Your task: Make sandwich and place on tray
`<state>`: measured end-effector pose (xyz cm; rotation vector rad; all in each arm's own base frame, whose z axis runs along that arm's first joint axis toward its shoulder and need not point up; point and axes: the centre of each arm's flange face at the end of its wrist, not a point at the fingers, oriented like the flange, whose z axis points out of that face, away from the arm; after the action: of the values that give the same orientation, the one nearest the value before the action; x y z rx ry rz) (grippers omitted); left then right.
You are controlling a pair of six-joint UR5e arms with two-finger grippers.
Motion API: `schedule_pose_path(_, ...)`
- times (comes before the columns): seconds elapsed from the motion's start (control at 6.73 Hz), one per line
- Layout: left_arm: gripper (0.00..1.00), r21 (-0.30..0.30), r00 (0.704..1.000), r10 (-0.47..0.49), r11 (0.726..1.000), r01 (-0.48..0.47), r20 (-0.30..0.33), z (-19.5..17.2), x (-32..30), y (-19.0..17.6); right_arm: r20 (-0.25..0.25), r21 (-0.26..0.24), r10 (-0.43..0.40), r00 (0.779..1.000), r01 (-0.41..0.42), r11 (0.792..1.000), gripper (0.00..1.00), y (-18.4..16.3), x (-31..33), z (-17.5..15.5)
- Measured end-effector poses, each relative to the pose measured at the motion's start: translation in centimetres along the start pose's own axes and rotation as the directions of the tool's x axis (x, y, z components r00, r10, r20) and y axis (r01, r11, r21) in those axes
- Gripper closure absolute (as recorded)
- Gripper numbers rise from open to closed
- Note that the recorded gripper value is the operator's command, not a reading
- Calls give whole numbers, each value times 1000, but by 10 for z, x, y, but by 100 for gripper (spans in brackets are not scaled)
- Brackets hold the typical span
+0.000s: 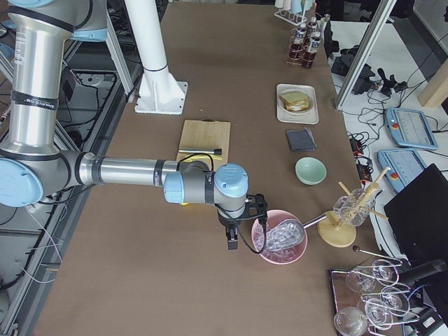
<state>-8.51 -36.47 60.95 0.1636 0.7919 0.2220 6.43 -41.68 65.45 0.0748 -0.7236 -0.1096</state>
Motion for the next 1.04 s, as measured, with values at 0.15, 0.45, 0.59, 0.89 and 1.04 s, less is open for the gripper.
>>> schedule_pose_path(0.15,4,0,1000,-2,1000,2,0,0,0,0,-1,1,1,1000,-1,1000,0,-1,0,0)
schedule_pose_path(0.45,4,-1,1000,-3,1000,3,0,1,0,0,-1,-1,0,1000,0,1000,0,-2,-2,0)
schedule_pose_path(0.59,4,-3,1000,-5,1000,5,-1,1,0,0,0,-1,-1,1000,1,1000,0,-3,-2,0)
schedule_pose_path(0.89,3,-3,1000,-6,1000,6,-1,1,0,0,2,-2,-1,1000,1,1000,0,-3,-3,1)
schedule_pose_path(1.04,3,-2,1000,-4,1000,4,0,1,0,0,5,-3,-1,1000,1,1000,0,-3,-3,1)
